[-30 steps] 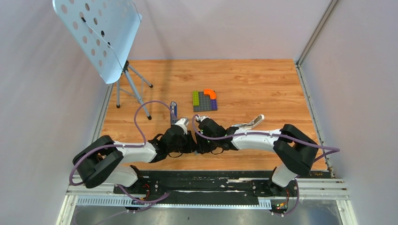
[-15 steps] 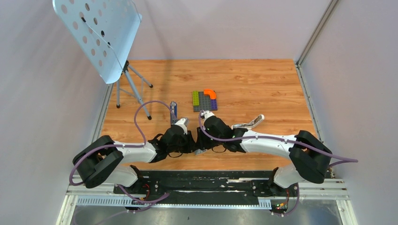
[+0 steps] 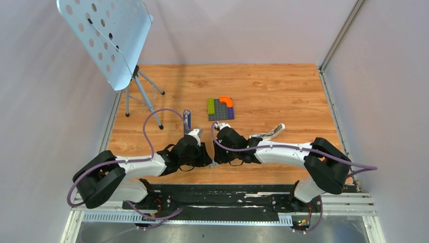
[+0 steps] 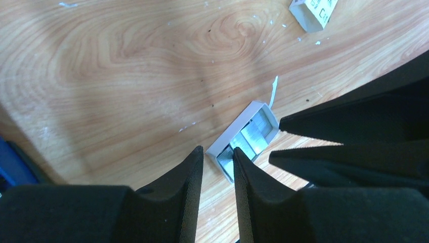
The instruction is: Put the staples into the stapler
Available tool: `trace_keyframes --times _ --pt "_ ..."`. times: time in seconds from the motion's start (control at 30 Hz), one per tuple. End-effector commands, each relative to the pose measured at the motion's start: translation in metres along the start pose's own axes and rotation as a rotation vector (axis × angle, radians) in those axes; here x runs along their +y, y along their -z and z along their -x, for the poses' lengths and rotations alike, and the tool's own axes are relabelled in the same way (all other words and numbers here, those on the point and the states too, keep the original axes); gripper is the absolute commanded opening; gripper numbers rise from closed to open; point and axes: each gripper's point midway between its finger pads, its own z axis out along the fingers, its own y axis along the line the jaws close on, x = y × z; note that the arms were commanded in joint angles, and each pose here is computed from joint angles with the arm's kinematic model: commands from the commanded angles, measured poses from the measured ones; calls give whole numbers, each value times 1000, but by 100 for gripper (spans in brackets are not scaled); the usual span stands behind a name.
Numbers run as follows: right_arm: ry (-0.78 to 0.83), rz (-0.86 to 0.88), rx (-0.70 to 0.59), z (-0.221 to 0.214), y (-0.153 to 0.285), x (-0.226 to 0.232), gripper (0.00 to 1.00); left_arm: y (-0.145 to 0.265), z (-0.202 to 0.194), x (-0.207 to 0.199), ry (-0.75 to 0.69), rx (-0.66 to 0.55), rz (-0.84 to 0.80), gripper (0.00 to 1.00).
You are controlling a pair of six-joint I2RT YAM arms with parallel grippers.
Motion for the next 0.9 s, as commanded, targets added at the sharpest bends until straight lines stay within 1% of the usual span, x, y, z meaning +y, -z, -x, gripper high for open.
trace_keyframes --times 0.0,0.17,0.33,0.67,0.87 --pt "10 -16 4 1 1 0 33 13 6 1 -23 -5 31 32" --pt "11 -14 2 1 0 0 33 17 5 2 -25 -15 21 36" --pt "11 -14 4 1 -3 0 33 11 0 -3 -17 -1 -21 38" --pt "15 -14 17 -1 -8 -1 32 1 -5 3 -18 15 -1 37" --pt "16 -15 32 -5 -13 -1 32 -1 -9 9 -20 27 19 32"
